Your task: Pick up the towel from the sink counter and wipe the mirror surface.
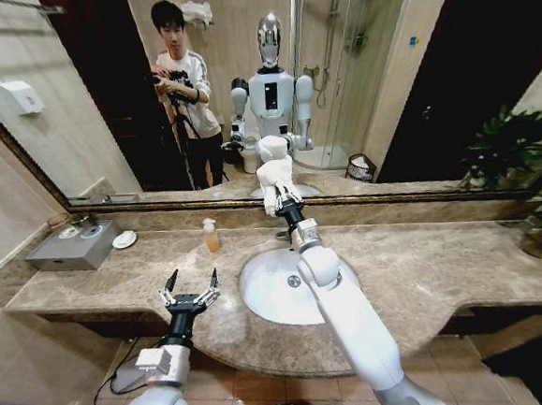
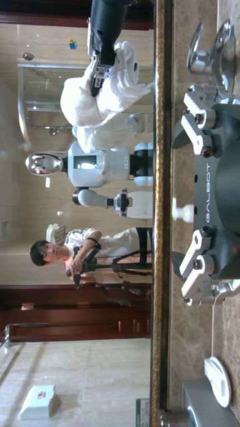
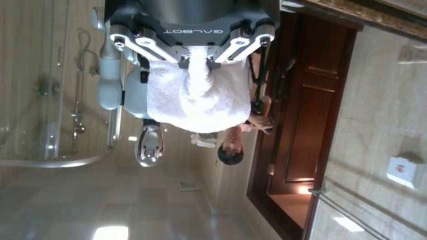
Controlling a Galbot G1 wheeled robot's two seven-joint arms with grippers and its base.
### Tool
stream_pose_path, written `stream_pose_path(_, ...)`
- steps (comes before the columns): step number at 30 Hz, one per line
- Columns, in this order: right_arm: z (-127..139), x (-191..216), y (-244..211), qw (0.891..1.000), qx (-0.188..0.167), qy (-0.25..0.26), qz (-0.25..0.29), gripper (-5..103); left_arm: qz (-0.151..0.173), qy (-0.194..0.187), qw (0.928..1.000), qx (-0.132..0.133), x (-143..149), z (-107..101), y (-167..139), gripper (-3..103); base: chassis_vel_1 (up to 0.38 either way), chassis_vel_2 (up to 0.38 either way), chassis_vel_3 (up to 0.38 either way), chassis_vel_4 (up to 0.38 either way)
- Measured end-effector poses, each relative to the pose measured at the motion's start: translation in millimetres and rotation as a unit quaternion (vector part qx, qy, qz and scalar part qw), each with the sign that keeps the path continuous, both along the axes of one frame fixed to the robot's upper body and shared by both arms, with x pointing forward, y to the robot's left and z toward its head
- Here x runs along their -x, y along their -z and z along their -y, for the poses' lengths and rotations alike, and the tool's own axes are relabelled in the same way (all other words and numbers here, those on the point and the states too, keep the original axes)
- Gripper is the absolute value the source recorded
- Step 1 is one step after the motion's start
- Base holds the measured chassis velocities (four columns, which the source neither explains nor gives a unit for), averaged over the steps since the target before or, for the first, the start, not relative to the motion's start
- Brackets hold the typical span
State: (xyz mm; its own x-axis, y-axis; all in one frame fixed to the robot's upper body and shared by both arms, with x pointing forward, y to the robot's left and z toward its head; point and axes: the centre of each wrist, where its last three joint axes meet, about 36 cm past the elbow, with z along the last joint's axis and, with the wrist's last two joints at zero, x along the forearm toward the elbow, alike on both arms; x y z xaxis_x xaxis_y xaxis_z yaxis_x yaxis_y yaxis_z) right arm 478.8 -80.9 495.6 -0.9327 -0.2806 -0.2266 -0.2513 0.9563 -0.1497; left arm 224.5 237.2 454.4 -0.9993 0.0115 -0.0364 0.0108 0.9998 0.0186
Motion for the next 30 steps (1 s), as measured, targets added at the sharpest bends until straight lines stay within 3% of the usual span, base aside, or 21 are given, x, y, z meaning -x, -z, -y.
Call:
stream_pose_path(11, -5, -27, -9, 1.0, -0.005, -0.003, 0.007, 9, 0.0, 0.0, 1.0, 0.0, 0, 0, 0, 100, 0.075, 0.062, -0.06, -0.066)
stream_pose_path(19, -24, -56, -72, 0.999, -0.025, -0.016, 0.041, 9, 0.0, 0.0, 1.0, 0.0, 0, 0, 0, 100, 0.0, 0.0, 0.0, 0.0)
stream_pose_path(25, -33, -88, -106, 0.998, -0.014, -0.015, 0.059, 9, 0.0, 0.0, 1.0, 0.0, 0, 0, 0, 100, 0.0, 0.0, 0.0, 0.0)
stream_pose_path(30, -40, -96, -74, 0.999, -0.004, -0.024, 0.025, 9, 0.0, 0.0, 1.0, 0.0, 0, 0, 0, 100, 0.0, 0.0, 0.0, 0.0)
